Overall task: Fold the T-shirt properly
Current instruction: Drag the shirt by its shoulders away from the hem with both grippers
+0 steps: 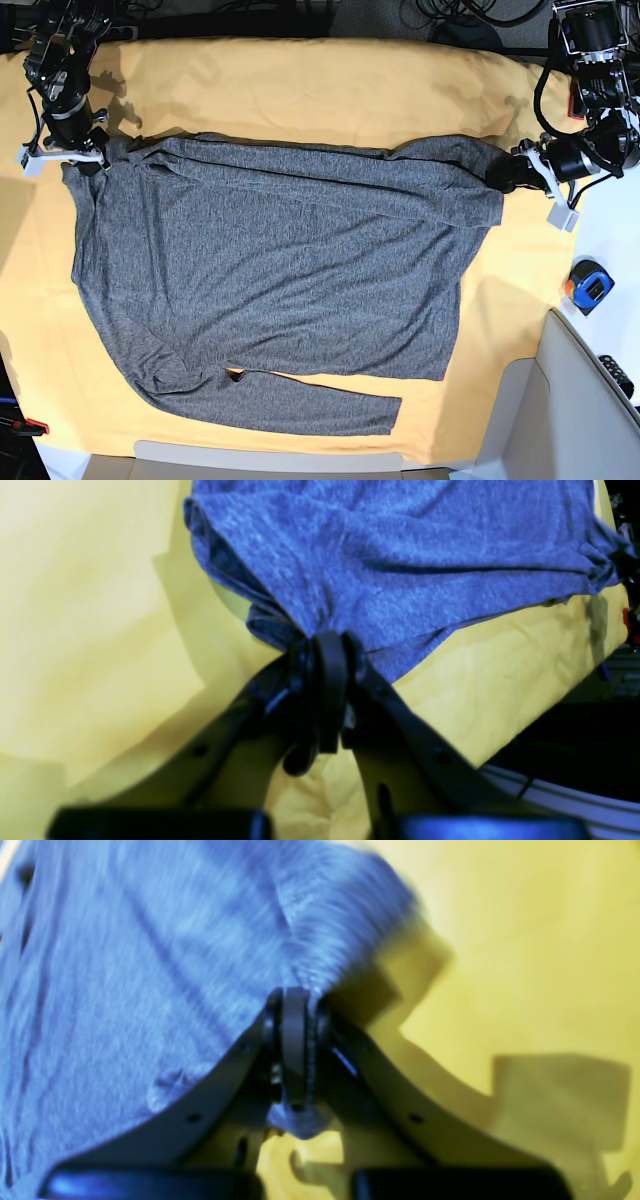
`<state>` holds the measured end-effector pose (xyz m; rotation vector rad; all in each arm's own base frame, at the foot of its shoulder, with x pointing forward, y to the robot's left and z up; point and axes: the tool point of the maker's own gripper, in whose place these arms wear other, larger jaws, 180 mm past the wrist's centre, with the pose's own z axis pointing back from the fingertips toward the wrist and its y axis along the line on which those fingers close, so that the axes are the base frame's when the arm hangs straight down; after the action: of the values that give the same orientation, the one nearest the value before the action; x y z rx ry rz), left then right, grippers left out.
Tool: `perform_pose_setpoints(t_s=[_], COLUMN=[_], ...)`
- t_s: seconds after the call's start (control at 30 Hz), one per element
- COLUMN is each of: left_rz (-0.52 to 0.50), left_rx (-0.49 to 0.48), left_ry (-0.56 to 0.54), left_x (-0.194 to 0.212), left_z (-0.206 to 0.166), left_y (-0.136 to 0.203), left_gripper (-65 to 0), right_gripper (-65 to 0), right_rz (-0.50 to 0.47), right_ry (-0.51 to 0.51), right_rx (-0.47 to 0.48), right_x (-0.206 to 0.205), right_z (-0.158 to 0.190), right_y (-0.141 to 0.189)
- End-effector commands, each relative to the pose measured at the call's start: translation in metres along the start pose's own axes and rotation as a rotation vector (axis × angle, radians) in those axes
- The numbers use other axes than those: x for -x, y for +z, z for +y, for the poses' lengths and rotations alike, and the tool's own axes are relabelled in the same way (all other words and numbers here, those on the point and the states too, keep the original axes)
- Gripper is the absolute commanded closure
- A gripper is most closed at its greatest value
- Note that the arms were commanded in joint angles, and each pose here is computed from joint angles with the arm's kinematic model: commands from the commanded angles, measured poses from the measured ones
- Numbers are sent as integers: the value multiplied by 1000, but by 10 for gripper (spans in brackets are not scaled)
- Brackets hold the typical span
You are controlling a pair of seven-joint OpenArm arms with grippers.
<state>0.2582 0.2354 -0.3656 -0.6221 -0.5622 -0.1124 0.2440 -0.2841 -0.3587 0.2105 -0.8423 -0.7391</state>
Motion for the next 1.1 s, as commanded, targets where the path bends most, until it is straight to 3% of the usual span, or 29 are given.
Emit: perform_pose_setpoints(t_s=[0.0,0.3,0.57,0.7,0.87,1.07], left_rz=[-30,-46,-80,-83,-144,-139], left_rx=[1,3,49,73,79,-12], left_ry=[-31,-47,-111,-25,113,174], left_x=[-14,-24,-81,-105,-129,-132], left_z=[-1,-3,-16,-1,23,54], left_y=[8,8,-8,-25,-38,-45], left_gripper=[0,0,0,0,0,0], right_gripper=[0,0,0,0,0,0], right_rz=[-44,-58,-91,-121,-91,-94], right_ry=[25,72,89,90,70,-29], right_rx=[-8,41,-3,30,106,208], right_x=[-14,-18,-52,-69,-70,-76], right_z=[4,-4,27,26,9,-31], right_y=[3,3,-8,-21,-44,-52])
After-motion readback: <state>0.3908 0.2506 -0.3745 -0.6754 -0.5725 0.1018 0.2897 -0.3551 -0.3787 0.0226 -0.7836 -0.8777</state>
